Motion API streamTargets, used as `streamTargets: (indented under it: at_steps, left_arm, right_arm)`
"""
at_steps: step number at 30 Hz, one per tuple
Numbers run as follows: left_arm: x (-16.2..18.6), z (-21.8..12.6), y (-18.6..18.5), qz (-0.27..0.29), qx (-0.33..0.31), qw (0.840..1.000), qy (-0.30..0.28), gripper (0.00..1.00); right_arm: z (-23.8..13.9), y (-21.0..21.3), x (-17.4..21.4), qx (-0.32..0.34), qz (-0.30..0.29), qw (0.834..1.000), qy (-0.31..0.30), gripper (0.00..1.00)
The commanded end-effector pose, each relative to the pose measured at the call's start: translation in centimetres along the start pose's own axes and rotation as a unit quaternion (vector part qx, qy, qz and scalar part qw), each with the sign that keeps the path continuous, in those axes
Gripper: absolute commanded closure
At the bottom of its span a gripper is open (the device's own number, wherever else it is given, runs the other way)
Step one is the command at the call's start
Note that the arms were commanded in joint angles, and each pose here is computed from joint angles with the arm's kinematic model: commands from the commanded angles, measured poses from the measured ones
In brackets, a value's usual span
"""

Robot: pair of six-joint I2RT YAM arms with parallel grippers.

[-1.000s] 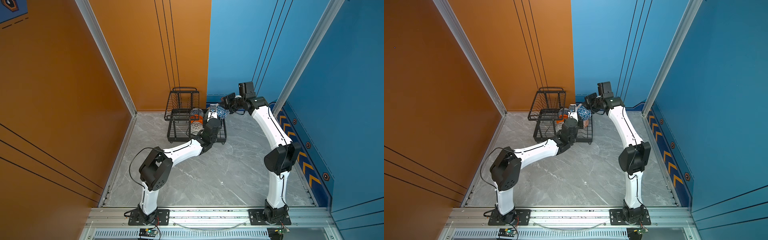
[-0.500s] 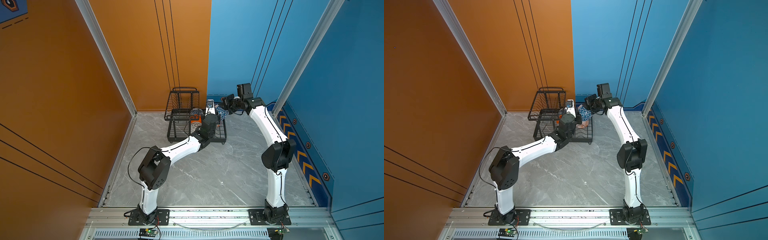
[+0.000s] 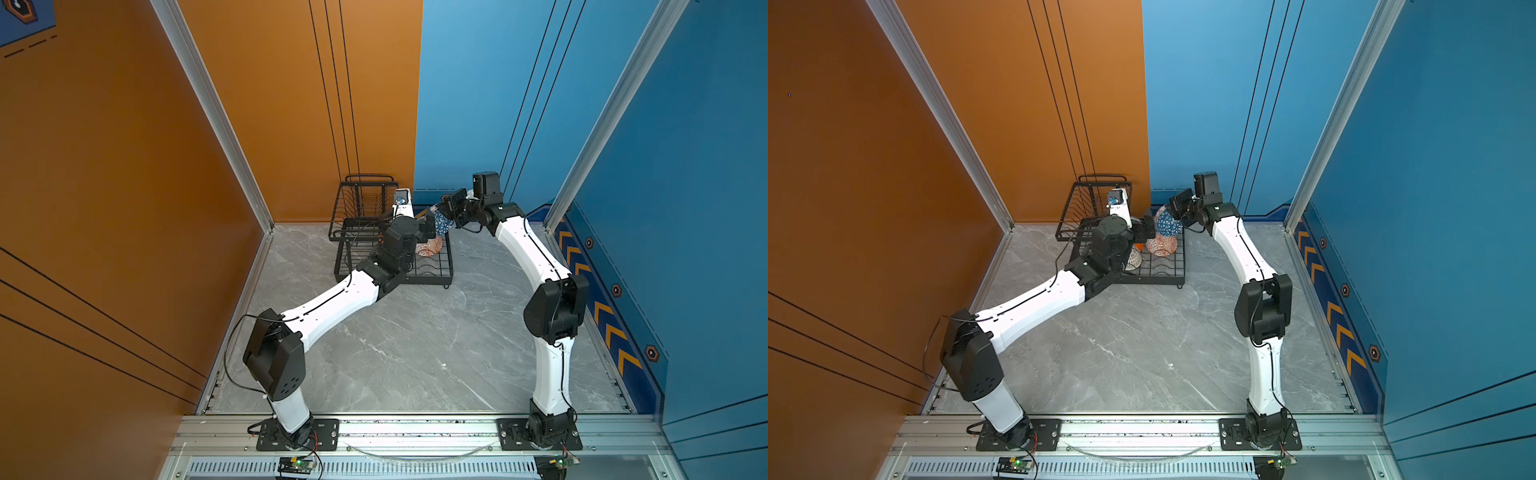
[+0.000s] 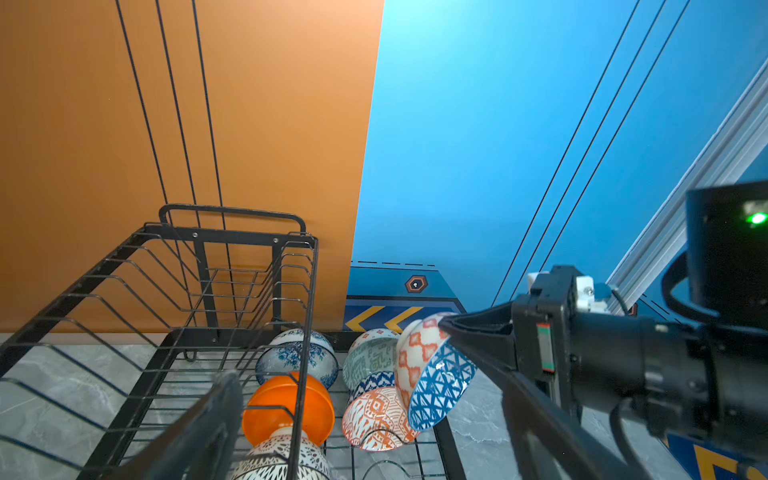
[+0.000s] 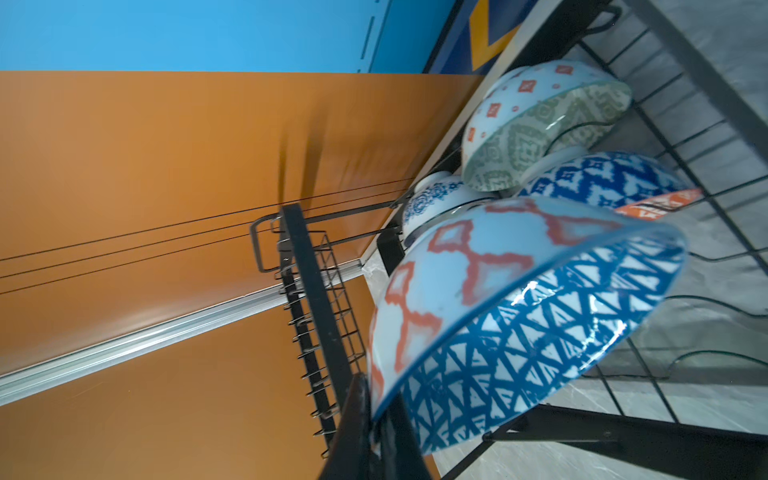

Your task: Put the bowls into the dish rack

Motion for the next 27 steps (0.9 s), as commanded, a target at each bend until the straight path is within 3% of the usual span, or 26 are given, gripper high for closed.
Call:
streamTargets:
  at_steps: [1,8,27]
  left_arm:
    - [-0.1,-0.7,1.0,0.006,-0.004,0.999,0.044,0.02]
    - [-1.1,-1.3,3.7,-0.024,-0.007,0.995,0.093,0.02]
    - [-2.3,-2.9,9.4,-0.081,-0.002,0.988,0.13,0.02]
  right_arm:
    - [-2.9,4.2,-0.1,-0.076,-0.037,0.996,-0.036,1.0]
    - [-3.2,2.4,0.4,-0.088,-0.035,0.992,-0.078,1.0]
    - [-0.7,-0.9,4.3,-0.093,-0.028,0.982,-0.159,1.0]
Point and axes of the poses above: each gripper's point midway between its finger pads, its own z axis out along the fingers, its own y axis along the line the jaws close on, x = y × z, the point moved 5 cm from there along -z, back along the fingers, and after that the axes turned 3 degrees about -z, right-handed, at the moved point
